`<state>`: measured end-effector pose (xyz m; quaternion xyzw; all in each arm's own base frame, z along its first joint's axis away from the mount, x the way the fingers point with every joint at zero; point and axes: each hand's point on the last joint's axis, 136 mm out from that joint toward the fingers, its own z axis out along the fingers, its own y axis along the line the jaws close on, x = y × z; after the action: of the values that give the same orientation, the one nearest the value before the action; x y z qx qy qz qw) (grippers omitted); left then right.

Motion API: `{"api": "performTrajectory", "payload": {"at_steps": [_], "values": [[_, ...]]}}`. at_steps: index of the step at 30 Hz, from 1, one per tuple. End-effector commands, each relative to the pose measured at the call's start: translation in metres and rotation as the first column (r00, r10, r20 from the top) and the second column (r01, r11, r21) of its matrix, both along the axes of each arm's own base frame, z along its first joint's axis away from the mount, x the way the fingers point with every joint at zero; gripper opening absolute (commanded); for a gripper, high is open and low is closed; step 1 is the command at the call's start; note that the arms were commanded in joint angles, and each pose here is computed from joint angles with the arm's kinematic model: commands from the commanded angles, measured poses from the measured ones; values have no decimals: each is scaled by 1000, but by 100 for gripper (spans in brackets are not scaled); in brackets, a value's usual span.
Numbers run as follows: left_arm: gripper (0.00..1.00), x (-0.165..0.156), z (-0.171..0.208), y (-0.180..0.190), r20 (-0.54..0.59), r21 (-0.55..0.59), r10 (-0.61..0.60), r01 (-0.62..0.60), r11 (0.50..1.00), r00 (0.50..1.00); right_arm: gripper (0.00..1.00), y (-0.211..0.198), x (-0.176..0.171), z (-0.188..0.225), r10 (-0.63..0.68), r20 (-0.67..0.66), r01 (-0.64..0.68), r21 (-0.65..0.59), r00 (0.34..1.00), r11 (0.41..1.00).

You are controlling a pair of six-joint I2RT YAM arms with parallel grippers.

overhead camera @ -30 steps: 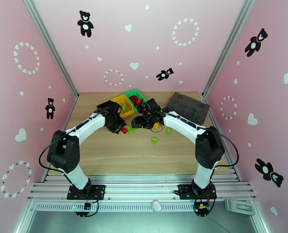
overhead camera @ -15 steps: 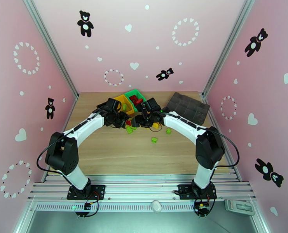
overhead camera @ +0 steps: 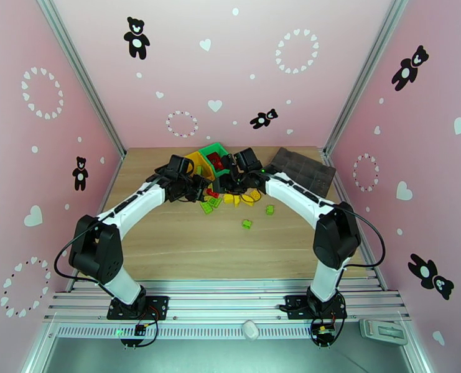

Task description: Sort the legos into containers by color

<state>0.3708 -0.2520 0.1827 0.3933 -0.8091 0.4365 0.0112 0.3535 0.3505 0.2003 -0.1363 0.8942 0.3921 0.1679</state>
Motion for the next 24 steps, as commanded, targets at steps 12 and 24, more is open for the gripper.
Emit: {"api": "performTrajectory", "payload": {"at_steps": [12,24], "values": [[32,7,20,-19,2,-174,33,-32,984,999,42,10,13,-5,5,-27,-4,43,1000,999],[43,10,22,-19,-2,-192,26,-26,981,1000,29,2,35,1,-49,-33,52,85,998,995]]}}
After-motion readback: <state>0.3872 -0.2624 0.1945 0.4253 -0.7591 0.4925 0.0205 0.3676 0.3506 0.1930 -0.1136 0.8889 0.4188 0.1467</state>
